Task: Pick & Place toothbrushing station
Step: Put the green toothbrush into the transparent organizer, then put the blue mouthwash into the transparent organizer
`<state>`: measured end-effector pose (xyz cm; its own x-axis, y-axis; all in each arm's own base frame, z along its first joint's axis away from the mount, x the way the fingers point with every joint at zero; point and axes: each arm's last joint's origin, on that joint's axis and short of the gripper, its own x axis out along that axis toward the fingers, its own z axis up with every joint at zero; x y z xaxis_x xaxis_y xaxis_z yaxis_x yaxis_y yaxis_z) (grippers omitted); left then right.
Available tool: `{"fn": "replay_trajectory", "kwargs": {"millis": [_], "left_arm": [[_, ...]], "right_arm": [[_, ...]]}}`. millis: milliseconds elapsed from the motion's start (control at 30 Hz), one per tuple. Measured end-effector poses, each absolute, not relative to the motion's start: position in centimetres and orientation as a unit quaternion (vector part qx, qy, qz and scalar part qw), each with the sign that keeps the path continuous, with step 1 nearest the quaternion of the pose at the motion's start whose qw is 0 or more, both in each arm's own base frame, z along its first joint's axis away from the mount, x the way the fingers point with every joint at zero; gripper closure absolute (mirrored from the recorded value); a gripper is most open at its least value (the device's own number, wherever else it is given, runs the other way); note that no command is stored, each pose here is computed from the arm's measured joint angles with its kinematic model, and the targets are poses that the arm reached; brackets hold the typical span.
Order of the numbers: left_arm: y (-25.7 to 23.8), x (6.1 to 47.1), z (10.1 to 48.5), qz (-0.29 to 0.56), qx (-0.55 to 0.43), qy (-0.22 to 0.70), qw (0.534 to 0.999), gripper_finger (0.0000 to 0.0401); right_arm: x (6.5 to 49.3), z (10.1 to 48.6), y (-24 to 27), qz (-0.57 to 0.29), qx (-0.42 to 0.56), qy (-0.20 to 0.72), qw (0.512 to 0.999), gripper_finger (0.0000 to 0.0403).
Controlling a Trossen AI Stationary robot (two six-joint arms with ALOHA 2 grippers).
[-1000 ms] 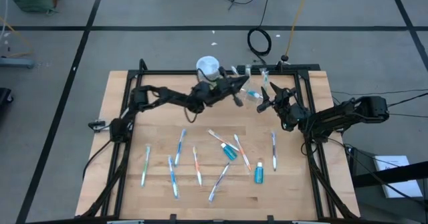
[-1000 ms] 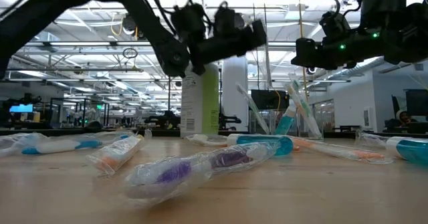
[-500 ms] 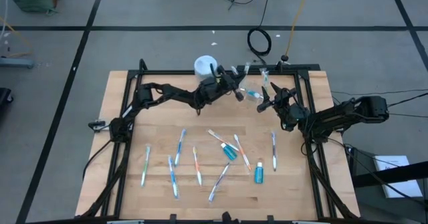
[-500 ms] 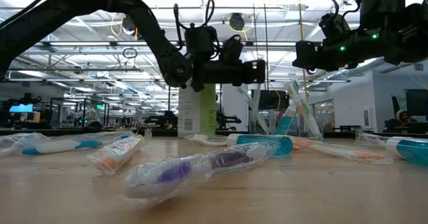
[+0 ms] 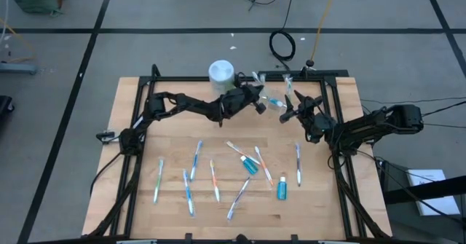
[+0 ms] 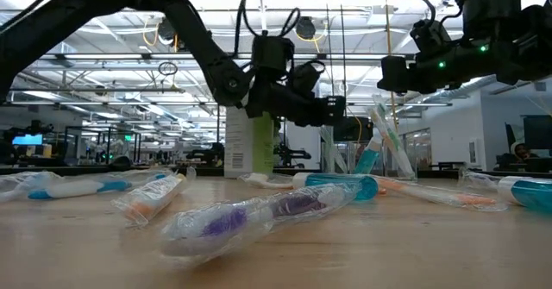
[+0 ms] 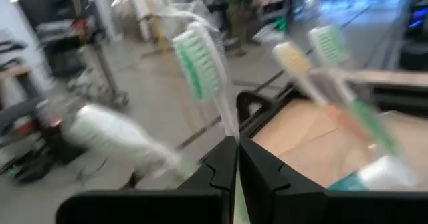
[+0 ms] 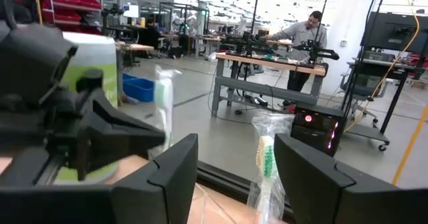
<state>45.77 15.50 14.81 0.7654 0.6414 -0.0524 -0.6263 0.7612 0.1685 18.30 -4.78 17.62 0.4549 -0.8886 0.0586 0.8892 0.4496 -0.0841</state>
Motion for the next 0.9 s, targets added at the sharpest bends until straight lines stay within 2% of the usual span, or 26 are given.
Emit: {"fn": "replay_trajectory", "kwargs": {"millis": [333, 500, 667, 833, 900], "left_arm": [[14.3, 44.5, 20.3, 0.340, 0.051, 0.097, 0.934, 0.0379], [14.5, 44.0, 20.3, 0.335, 0.050, 0.141, 0.930, 0.0370], [14.8, 43.7, 19.7, 0.302, 0.024, 0.164, 0.939, 0.0322], [15.0, 43.6, 19.7, 0.296, 0.046, 0.175, 0.938, 0.0267], [15.0, 43.4, 19.3, 0.291, 0.062, 0.208, 0.932, 0.0250]], "right_arm": [[18.3, 17.5, -4.8, -0.522, -0.053, 0.002, 0.851, 0.0216], [18.3, 17.5, -4.8, -0.521, -0.044, -0.004, 0.852, 0.0218], [18.3, 17.5, -4.8, -0.519, -0.041, -0.006, 0.854, 0.0219], [18.3, 17.5, -4.8, -0.519, -0.041, -0.006, 0.854, 0.0220], [18.3, 17.5, -4.8, -0.518, -0.042, -0.006, 0.854, 0.0220]]}}
